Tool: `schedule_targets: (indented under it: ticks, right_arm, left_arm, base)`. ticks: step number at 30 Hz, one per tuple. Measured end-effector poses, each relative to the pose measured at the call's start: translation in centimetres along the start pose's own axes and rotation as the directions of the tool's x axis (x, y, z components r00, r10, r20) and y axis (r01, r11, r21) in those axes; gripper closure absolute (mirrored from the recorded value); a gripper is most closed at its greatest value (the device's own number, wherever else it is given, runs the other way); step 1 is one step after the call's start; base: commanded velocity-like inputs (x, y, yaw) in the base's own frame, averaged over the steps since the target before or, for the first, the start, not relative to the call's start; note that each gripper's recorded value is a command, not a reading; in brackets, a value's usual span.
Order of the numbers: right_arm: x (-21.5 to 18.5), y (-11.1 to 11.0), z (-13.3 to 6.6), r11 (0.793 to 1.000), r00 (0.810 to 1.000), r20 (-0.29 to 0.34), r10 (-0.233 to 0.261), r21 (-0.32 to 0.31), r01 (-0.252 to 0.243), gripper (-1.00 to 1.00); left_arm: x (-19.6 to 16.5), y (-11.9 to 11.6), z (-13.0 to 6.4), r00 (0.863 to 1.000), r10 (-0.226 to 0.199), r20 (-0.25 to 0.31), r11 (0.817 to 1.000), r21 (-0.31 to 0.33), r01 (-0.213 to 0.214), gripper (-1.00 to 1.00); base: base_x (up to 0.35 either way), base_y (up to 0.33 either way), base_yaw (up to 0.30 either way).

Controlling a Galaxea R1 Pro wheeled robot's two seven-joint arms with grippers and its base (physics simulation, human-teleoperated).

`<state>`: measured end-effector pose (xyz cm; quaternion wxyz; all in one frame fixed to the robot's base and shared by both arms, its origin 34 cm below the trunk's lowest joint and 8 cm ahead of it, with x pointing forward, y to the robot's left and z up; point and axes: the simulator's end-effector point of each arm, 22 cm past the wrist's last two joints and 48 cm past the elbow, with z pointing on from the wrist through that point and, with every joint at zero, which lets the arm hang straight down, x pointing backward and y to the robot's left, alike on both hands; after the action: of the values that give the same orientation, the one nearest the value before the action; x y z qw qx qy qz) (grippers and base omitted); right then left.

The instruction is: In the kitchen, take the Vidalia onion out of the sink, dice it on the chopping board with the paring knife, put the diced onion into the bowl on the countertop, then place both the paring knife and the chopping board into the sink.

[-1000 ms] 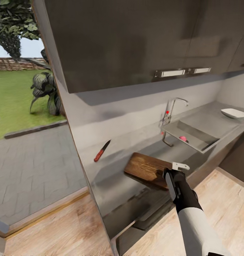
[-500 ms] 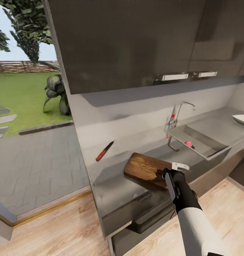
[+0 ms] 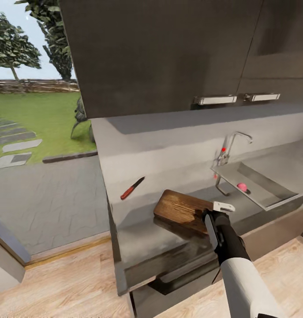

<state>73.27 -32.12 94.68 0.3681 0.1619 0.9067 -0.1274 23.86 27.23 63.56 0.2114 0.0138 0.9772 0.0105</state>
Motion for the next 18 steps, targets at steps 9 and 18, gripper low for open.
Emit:
schedule_targets:
  ticks: [9, 18]
  right_arm:
    - [-0.52, -0.11, -0.41, 1.0, 1.0, 0.01, 0.004, -0.001, -0.004, 1.0]
    - [-1.02, -0.18, -0.82, 1.0, 1.0, 0.02, 0.007, -0.003, -0.007, 1.0]
  left_arm:
    - [-0.41, 0.01, 0.03, 1.0, -0.001, 0.011, 1.0, 0.0, 0.001, -1.0]
    - [-0.82, 0.03, 0.07, 1.0, 0.0, 0.021, 1.0, -0.001, 0.0, -1.0]
  base:
    - [0.0, -0.317, 0.221]
    - [-0.038, -0.317, 0.221]
